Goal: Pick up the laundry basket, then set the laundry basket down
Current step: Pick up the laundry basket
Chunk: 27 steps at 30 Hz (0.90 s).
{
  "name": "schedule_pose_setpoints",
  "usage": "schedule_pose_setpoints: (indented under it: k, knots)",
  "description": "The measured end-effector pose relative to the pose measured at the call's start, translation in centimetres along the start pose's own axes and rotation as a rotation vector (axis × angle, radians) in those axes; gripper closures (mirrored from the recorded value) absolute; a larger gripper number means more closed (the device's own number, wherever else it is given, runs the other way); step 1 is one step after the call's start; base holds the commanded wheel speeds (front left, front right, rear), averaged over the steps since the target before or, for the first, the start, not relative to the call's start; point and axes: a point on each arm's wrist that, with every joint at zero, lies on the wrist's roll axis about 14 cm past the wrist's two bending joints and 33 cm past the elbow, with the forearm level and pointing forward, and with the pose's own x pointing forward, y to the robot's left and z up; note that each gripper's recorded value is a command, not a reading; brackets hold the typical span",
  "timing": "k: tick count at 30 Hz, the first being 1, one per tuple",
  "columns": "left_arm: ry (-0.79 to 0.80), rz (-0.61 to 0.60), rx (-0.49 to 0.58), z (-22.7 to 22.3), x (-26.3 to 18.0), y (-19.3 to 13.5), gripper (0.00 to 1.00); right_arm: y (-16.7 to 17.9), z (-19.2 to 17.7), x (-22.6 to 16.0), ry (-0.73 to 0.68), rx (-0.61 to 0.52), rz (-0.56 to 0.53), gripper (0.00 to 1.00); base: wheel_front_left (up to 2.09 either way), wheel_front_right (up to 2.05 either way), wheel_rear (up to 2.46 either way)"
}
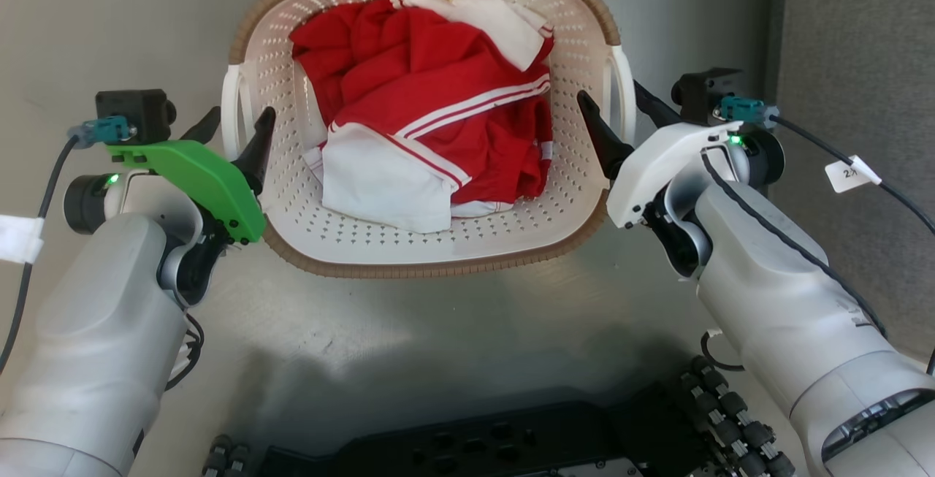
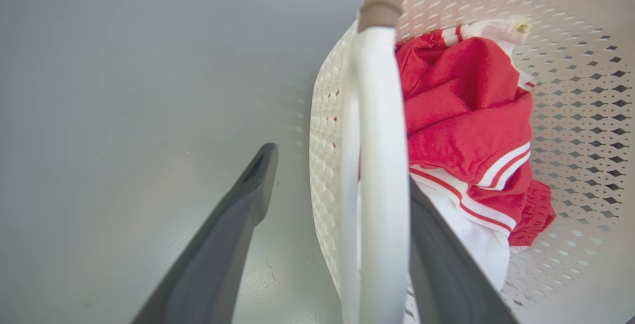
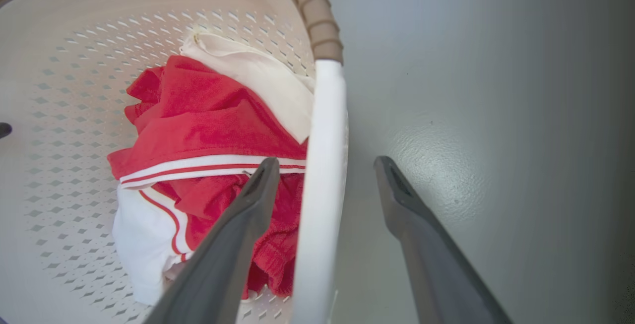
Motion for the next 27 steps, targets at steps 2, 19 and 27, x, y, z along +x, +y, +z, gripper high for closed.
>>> schedule_pose_setpoints:
  k: [2, 19, 27]
  knots:
    - [0.019, -0.003, -0.005, -0.6, 0.3, 0.1, 0.00, 0.0, -0.4, 0.4, 0.012, 0.004, 0.004, 0.00, 0.00, 0.00, 0.00]
    - [0.048, -0.025, -0.017, -1.3, 0.7, -0.7, 1.00, 1.0, -0.8, 1.2, 0.033, 0.030, 0.019, 1.00, 0.00, 0.00, 0.00]
    - [0.041, -0.020, -0.008, -0.9, -0.1, -1.1, 1.00, 1.5, 0.5, 0.6, 0.003, 0.010, 0.027, 1.00, 0.00, 0.00, 0.00]
